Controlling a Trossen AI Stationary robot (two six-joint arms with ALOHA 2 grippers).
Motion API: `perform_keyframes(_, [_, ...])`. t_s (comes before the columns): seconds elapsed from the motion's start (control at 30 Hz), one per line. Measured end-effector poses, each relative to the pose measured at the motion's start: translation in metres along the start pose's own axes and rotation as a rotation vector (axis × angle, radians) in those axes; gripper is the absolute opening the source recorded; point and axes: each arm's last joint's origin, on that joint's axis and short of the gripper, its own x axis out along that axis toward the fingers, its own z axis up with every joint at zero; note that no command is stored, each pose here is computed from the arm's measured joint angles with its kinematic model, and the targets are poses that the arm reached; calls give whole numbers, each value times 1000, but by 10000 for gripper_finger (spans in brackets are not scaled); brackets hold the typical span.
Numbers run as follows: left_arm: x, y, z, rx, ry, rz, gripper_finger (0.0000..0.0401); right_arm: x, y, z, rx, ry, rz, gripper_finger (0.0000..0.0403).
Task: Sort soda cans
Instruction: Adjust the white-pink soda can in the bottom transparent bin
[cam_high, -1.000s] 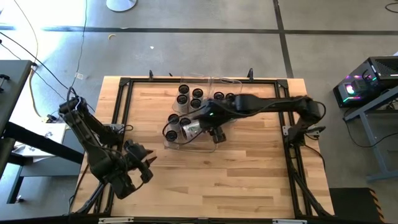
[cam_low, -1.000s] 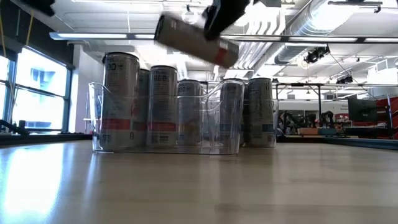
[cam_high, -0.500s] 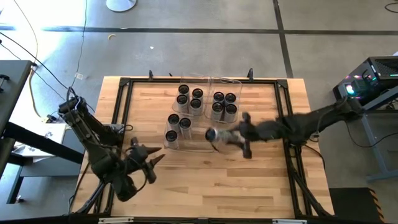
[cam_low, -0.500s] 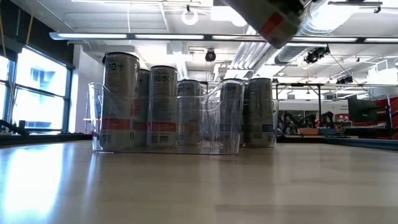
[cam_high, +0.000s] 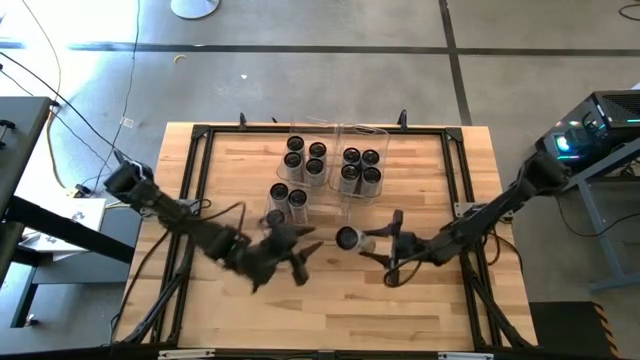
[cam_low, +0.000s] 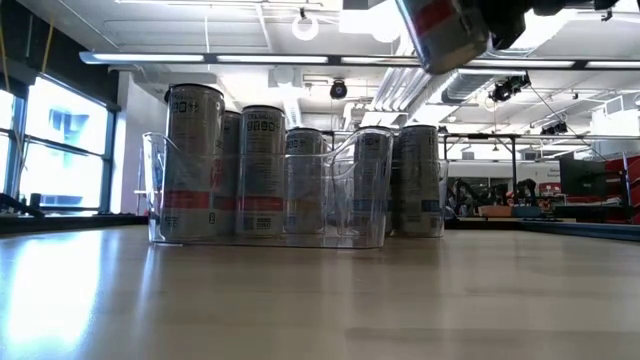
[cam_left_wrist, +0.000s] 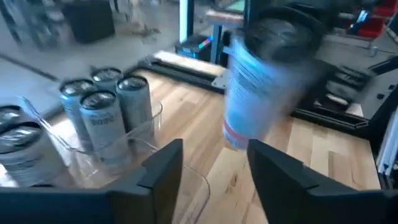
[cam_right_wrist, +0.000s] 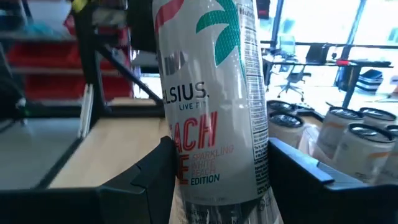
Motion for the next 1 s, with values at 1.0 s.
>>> perform_keyframes(1.0, [54,17,24,227,-93,-135,331,22,-10,-7,29,28,-75,193])
